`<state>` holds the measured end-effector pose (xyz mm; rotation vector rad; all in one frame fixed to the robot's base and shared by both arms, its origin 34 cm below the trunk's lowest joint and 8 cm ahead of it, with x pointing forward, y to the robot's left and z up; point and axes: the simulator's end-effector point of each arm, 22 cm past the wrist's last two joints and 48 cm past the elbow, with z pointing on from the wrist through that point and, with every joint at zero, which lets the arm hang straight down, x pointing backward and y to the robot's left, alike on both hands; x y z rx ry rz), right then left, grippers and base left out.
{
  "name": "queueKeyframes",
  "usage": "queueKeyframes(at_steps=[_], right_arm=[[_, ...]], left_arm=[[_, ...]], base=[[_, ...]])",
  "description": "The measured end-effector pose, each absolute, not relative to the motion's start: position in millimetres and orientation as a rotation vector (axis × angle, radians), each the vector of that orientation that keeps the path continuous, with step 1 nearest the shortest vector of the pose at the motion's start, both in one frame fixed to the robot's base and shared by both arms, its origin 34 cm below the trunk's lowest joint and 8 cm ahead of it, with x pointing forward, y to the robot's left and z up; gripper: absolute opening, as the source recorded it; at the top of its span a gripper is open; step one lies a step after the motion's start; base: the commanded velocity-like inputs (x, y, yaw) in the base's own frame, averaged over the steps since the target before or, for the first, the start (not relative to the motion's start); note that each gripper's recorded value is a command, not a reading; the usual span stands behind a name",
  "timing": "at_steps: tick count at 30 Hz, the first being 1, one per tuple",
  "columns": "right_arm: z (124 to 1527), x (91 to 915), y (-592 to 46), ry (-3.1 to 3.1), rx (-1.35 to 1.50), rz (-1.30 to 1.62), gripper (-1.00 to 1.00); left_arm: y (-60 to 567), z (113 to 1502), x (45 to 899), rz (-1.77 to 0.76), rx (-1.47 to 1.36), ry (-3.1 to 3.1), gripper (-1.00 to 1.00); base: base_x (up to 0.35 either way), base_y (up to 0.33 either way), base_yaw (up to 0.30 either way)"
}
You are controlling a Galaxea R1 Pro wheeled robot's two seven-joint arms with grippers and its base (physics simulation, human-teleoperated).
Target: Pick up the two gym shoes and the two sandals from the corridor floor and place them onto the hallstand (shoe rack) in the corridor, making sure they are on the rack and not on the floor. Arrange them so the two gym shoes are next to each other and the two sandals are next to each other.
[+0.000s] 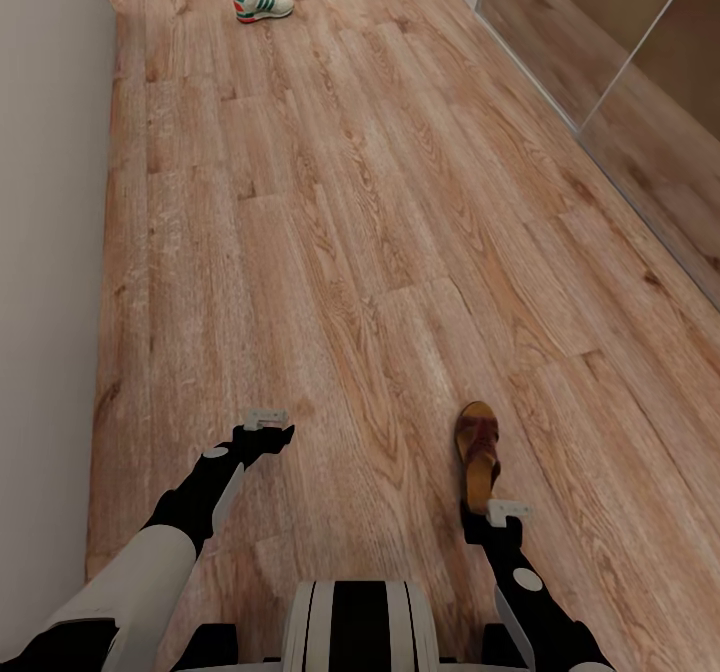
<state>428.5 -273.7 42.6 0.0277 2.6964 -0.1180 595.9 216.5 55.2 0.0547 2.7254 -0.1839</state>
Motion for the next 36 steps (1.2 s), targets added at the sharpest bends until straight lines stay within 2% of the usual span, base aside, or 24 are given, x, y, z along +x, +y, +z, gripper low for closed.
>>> queueKeyframes(at_steps=[36], right_arm=[[46.9,433.6,-272.1,2.685,0.019,-0.112,-1.0]], left_arm=[[226.1,58.1,589.7,-0.163,0.065,2.727,1.0]], base=[[0.0,0.0,0.0]])
